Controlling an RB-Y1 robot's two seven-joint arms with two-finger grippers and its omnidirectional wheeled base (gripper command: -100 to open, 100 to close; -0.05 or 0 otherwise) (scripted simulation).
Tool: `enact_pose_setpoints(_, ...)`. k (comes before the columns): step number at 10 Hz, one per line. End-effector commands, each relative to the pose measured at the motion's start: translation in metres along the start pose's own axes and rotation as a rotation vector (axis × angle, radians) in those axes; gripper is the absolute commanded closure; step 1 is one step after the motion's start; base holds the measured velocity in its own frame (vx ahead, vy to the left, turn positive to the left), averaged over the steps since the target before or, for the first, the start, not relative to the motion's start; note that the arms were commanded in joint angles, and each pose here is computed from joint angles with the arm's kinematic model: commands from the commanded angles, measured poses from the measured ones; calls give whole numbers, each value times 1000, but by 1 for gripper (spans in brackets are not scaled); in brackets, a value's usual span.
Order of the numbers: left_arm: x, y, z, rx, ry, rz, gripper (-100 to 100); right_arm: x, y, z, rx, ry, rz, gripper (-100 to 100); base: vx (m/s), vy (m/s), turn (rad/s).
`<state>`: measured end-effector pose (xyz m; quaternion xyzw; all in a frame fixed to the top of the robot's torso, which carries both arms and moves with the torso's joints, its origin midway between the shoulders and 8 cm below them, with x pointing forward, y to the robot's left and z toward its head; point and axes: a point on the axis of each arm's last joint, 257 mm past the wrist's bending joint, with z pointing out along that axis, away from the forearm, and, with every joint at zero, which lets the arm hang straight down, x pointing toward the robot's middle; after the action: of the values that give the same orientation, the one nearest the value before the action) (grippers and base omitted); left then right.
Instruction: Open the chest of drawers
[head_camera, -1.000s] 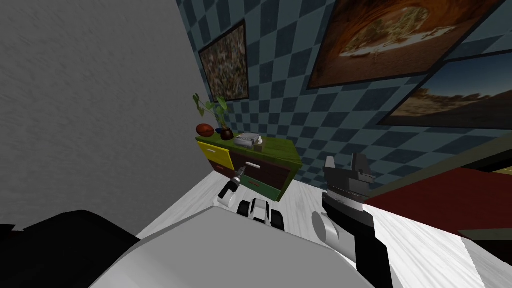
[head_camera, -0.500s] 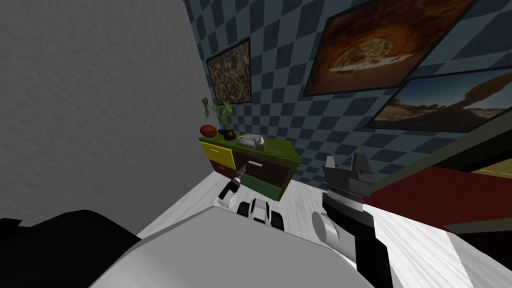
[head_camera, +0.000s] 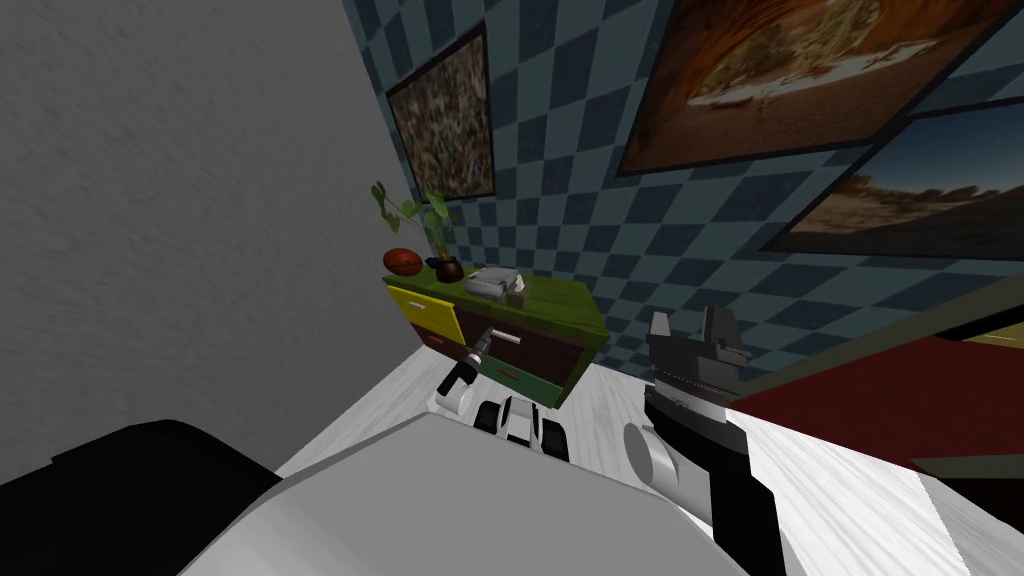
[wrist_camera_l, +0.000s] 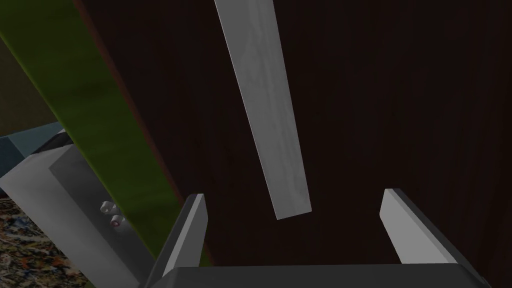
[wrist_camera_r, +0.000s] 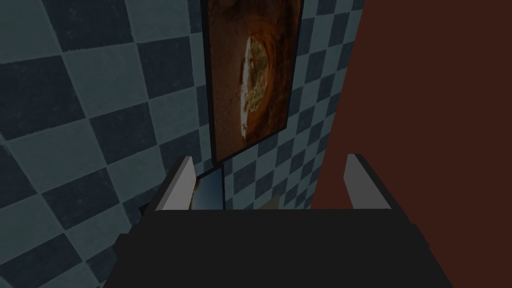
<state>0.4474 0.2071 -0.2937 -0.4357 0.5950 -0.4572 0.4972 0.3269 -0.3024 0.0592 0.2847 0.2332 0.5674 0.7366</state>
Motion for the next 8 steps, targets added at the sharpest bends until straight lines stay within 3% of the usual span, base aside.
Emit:
enact_pose_setpoints(1, 1, -1, -5, -1, 6, 1, 100, 0, 0, 0, 0, 0, 0, 0, -115, 37, 44)
enact_pose_setpoints(5, 3, -3, -10, -3, 12, 2, 100, 0, 0, 0, 0, 0, 0, 0, -166, 20, 23)
enact_pose_setpoints(6, 3, -1, -7, -6, 10, 2, -100, 0, 0, 0, 0, 0, 0, 0, 65, -40, -30)
enact_pose_setpoints(8, 2, 0, -4, -7, 8, 2, -100, 0, 0, 0, 0, 0, 0, 0, 128, -51, -20)
